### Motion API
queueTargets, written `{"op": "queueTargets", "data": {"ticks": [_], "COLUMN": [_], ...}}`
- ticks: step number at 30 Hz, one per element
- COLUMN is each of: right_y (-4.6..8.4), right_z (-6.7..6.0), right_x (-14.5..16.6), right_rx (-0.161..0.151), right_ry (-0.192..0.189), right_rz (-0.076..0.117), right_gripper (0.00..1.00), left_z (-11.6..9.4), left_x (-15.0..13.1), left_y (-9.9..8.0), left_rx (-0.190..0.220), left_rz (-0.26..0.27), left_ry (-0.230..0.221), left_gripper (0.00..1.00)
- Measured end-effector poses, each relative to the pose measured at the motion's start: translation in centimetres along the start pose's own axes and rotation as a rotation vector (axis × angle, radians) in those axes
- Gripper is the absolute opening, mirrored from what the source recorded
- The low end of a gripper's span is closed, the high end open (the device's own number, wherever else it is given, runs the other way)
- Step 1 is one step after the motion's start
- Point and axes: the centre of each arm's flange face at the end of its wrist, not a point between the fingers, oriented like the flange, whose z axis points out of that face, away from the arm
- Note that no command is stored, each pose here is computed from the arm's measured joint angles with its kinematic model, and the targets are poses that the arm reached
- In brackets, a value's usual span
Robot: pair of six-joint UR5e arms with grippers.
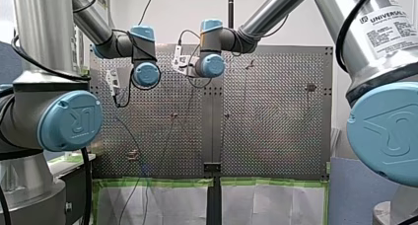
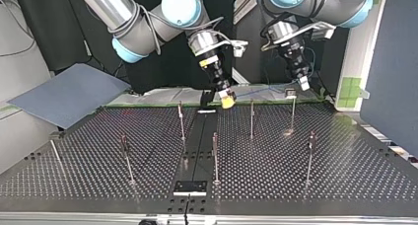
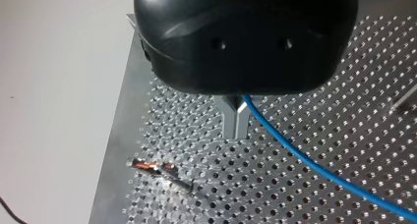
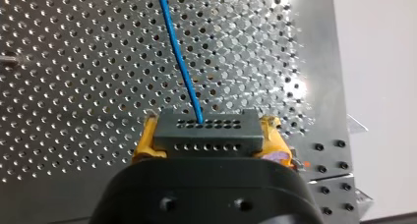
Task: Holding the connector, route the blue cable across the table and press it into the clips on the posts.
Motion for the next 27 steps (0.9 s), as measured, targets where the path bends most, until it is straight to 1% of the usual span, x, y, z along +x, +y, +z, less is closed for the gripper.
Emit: {"op": "queueTargets", "data": {"ticks": [5,8,13,17,21,25,27], "right_y": [-0.5,-0.8,-1.4,-1.6,-1.8,-1.9,-2.0], "right_z": [0.9,1.4,2.1,2.7,3.3,4.0,4.4], "right_x": [-0.6,-0.5,0.3,1.2,1.7,2.3,2.7], "right_rx": [0.003,0.005,0.011,0.011,0.017,0.024,0.026], "right_ry": [-0.031,-0.042,-0.043,-0.047,-0.059,-0.060,-0.054], "right_rz": [0.000,0.001,0.009,0.019,0.025,0.033,0.042], "right_gripper": [0.00,0.00,0.00,0.00,0.00,0.00,0.00], "left_z": [1.3,2.4,4.6,5.9,6.9,7.6,7.9], "left_x": [-0.2,-0.2,-1.1,-2.1,-3.2,-3.9,-4.0], "left_y": [0.5,0.7,0.9,0.8,0.7,0.6,0.6], "left_rx": [-0.001,-0.003,-0.020,-0.027,-0.036,-0.027,-0.021], "left_rz": [0.003,0.006,0.000,-0.003,-0.007,-0.010,-0.010], "left_ry": [-0.006,-0.003,-0.016,-0.024,-0.035,-0.043,-0.045], "left_gripper": [0.00,0.00,0.00,0.00,0.00,0.00,0.00]}}
